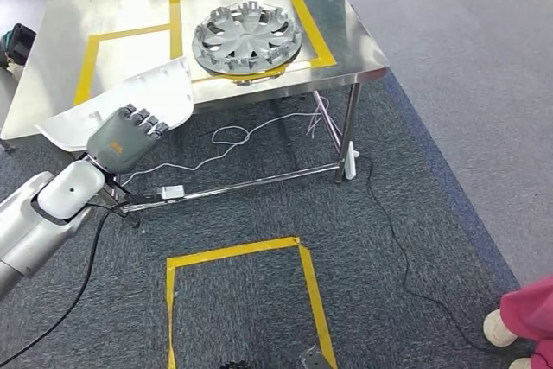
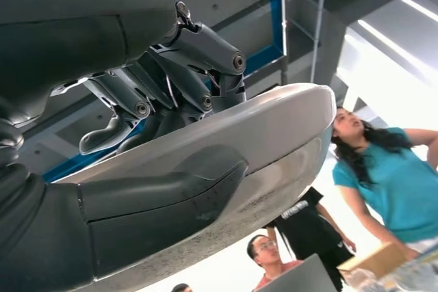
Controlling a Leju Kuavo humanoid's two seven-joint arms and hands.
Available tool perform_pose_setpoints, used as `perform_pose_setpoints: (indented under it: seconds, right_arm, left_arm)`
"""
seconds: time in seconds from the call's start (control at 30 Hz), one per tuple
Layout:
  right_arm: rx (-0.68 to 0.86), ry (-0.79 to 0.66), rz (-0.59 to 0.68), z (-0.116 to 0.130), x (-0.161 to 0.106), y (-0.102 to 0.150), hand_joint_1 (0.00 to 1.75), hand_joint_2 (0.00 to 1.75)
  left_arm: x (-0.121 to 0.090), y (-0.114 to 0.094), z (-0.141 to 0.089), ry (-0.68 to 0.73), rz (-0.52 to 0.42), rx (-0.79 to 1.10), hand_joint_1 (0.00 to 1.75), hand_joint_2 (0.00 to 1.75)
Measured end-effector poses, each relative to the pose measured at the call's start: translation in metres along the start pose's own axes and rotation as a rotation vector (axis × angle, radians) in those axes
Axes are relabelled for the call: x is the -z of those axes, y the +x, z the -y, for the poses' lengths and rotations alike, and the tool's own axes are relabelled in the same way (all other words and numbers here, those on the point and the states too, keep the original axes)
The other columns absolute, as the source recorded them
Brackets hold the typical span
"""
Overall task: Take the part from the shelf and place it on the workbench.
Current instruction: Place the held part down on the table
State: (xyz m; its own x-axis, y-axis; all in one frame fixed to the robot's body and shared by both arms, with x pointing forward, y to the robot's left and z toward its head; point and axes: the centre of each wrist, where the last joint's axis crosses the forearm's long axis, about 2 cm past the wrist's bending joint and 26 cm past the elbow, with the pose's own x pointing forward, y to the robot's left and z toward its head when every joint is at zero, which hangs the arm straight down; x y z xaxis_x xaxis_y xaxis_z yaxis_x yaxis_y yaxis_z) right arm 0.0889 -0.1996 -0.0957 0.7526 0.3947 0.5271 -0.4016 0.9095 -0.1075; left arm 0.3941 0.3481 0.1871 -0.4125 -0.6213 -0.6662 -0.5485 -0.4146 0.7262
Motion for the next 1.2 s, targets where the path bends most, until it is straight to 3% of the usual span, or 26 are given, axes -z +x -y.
perform_pose_setpoints:
  seconds: [0.27, 0.57, 0.73, 0.9, 1.2]
  right_arm:
    - [-0.003, -0.004, 0.022, 0.003, 0.004, 0.010, 0.00, 0.00]
    - [-0.001, 0.002, -0.002, -0.001, 0.000, -0.001, 0.00, 0.00]
    - [-0.003, -0.001, 0.009, 0.001, 0.001, 0.003, 0.00, 0.00]
    - [0.000, 0.008, -0.011, -0.004, -0.003, -0.006, 0.00, 0.00]
    - [-0.002, 0.000, -0.003, 0.000, -0.001, -0.003, 0.00, 0.00]
  left_arm:
    - [-0.003, -0.008, 0.001, -0.004, -0.020, 0.006, 1.75, 1.75]
    - [-0.009, 0.010, 0.006, -0.024, 0.002, -0.025, 1.75, 1.75]
    - [-0.007, 0.004, 0.005, -0.016, -0.017, -0.021, 1.75, 1.75]
    - [-0.017, 0.024, 0.012, -0.048, 0.011, -0.055, 1.75, 1.75]
    - [-0.013, 0.022, 0.013, -0.045, -0.017, -0.089, 1.75, 1.75]
